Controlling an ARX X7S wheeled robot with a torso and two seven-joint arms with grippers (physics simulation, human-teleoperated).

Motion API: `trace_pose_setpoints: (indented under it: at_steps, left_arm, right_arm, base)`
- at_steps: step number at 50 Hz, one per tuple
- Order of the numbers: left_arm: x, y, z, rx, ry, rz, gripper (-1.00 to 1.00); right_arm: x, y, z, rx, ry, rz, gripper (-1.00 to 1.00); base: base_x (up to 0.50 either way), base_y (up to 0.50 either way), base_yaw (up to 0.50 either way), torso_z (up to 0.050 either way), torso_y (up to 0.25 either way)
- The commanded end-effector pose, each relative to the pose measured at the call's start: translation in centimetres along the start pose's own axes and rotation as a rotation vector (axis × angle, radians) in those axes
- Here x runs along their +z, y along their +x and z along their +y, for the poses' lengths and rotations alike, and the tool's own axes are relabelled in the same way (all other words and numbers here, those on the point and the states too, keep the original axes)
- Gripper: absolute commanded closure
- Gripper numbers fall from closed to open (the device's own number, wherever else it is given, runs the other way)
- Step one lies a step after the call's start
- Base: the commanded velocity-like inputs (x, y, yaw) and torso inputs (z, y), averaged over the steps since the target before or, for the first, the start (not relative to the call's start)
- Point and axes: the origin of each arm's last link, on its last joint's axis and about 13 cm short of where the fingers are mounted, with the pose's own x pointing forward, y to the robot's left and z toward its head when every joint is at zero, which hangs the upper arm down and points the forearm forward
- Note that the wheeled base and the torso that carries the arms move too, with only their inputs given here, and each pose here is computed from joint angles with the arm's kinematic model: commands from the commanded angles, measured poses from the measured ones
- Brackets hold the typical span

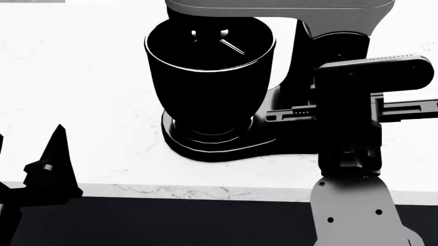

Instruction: Open the stand mixer head.

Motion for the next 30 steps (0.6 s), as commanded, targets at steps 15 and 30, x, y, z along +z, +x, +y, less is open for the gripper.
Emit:
trace_pose_setpoints:
  at_steps: [15, 30]
  left_arm:
    - [-0.2, 0.0, 0.1, 0.002, -0.006, 0.003, -1.0]
    - [-0.2, -0.1, 0.2, 0.005, -0.006, 0.003, -1.0]
  right_arm:
    - [-1.0, 1.8, 0.2, -0.027, -0.03, 0.033, 1.0]
    - [-1.9, 2.7, 0.6, -0.028, -0.038, 0.052, 1.0]
  base:
    - [0.0, 0.0, 0.0, 0.0, 0.0]
    - [0.0, 0.0, 0.0, 0.0, 0.0]
